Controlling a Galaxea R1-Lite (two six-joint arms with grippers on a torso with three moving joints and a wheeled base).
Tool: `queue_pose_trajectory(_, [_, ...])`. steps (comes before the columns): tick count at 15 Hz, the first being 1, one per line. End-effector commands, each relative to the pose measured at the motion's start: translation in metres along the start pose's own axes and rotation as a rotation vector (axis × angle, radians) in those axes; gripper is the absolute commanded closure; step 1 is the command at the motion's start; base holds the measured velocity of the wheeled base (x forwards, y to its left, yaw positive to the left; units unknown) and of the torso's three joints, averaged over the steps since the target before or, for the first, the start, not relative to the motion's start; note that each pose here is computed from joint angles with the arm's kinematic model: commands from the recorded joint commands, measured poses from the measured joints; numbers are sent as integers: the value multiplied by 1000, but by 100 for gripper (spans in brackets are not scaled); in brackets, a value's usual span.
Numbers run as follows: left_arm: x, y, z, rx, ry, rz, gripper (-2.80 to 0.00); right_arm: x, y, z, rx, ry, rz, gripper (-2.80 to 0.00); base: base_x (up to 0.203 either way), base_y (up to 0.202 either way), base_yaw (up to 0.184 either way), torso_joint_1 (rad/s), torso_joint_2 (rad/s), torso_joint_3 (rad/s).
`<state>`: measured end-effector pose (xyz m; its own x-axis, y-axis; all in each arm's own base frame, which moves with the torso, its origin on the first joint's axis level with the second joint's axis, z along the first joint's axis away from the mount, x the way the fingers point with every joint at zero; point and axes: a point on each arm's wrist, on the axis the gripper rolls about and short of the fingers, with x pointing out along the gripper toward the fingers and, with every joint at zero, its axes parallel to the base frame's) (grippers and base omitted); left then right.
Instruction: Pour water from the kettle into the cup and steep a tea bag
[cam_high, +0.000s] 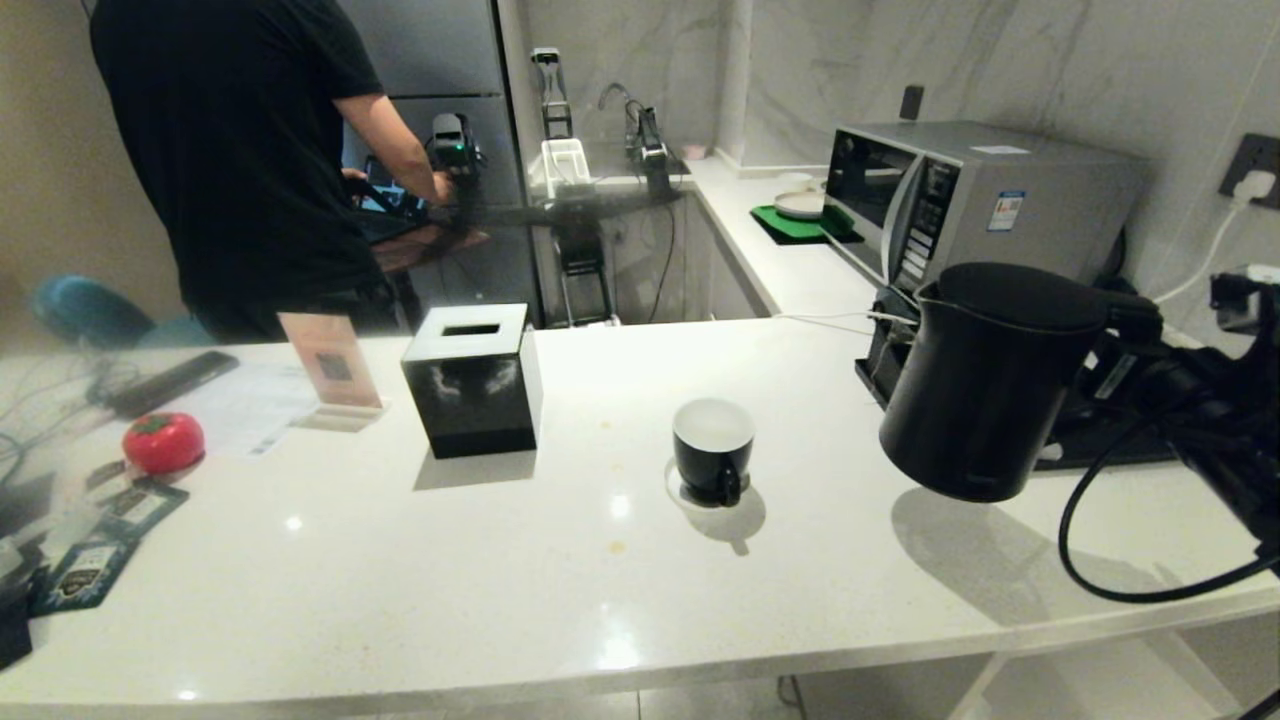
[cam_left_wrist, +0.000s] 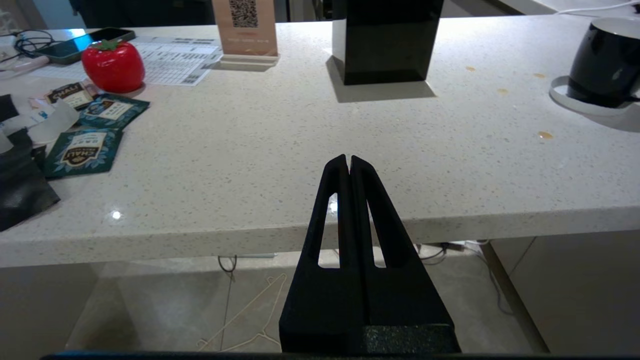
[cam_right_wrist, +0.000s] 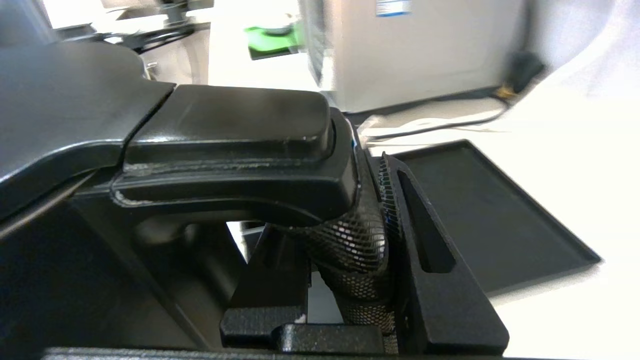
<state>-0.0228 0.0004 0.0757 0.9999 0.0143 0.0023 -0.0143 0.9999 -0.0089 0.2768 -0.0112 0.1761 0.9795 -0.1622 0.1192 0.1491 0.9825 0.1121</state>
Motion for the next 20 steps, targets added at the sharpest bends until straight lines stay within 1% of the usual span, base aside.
queue_pose_trajectory(1, [0, 0, 0, 0, 1, 1, 0, 1, 4, 1, 4, -8, 15, 0, 0, 0, 0, 0, 0, 0])
queue_pose_trajectory(5, [0, 0, 0, 0, 1, 1, 0, -2, 19, 1, 10, -7, 63, 0, 0, 0, 0, 0, 0, 0])
queue_pose_trajectory(11, [0, 0, 0, 0, 1, 1, 0, -2, 22, 0, 9, -1, 72, 0, 0, 0, 0, 0, 0, 0])
queue_pose_trajectory(13, [0, 0, 0, 0, 1, 1, 0, 0, 23, 1, -14, -6, 77, 0, 0, 0, 0, 0, 0, 0])
queue_pose_trajectory(16, [0, 0, 0, 0, 1, 1, 0, -2, 31, 0, -25, -2, 104, 0, 0, 0, 0, 0, 0, 0])
queue_pose_trajectory(20, [0, 0, 0, 0, 1, 1, 0, 5, 33, -1, -76, -3, 109, 0, 0, 0, 0, 0, 0, 0])
